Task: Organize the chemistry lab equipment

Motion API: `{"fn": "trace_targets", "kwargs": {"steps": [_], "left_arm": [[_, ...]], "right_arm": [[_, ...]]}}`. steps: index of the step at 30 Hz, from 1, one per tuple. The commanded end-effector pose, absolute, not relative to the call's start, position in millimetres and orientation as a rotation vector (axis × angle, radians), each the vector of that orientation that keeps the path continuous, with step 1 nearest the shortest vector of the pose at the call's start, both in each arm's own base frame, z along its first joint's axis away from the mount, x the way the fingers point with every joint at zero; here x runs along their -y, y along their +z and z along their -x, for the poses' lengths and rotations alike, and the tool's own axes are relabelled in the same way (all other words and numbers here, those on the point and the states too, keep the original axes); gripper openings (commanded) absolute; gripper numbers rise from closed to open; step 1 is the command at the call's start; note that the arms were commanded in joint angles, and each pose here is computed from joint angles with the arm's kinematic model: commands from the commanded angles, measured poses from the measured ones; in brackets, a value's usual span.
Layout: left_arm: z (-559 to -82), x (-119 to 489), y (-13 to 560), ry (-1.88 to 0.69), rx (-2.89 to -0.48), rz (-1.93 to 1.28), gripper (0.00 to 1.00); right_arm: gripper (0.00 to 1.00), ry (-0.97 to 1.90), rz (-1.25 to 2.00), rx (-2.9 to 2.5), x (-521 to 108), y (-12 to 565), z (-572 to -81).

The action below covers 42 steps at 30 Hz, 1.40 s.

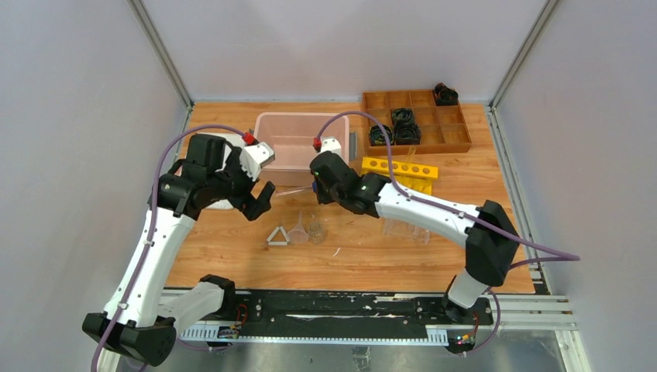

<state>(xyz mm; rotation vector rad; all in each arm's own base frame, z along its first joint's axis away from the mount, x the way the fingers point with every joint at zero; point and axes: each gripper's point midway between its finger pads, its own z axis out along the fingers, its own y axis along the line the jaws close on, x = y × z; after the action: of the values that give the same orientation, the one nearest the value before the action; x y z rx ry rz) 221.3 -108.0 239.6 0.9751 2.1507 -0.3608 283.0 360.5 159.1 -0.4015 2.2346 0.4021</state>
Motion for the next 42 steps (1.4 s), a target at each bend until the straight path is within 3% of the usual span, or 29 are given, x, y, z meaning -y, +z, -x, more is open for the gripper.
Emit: {"fn": "trace_targets", "kwargs": {"steps": [1, 6, 11, 22, 34, 36, 42], "left_arm": [[-226.6, 102.9, 266.7, -0.287, -2.074, -0.964, 1.0], [-227.4, 97.4, 278.4, -0.236, -2.038, -0.961, 1.0], [-222.7, 97.6, 275.1, -0.245, -2.04, -0.979, 1.0], [-205.3, 99.9, 249.1, -0.298, -2.07, -1.083, 1.0], [-185.8, 100.9, 215.9, -0.337, -2.046, -1.239, 1.0], [-182.2, 104.1, 211.5, -0.365, -2.034, -1.262, 1.0], [-176.4, 115.3, 200.0, -0.475, -2.043, -1.291, 0.99]], "right_arm": [[0.0, 0.529, 0.389, -2.197, -359.3, 211.8, -271.5], [0.0, 0.513, 0.363, -2.195, -347.1, 245.1, -278.7], [0.0, 0.443, 0.335, -2.174, -342.2, 265.3, -316.2], [0.0, 0.195, 0.271, -2.224, -334.6, 225.3, -421.3], [0.0, 0.093, 0.229, -2.265, -343.4, 163.8, -477.8], [0.07, 0.08, 0.22, -2.274, -343.7, 155.8, -478.5], [0.42, 0.102, 0.195, -2.243, -344.1, 172.3, -474.1]]}}
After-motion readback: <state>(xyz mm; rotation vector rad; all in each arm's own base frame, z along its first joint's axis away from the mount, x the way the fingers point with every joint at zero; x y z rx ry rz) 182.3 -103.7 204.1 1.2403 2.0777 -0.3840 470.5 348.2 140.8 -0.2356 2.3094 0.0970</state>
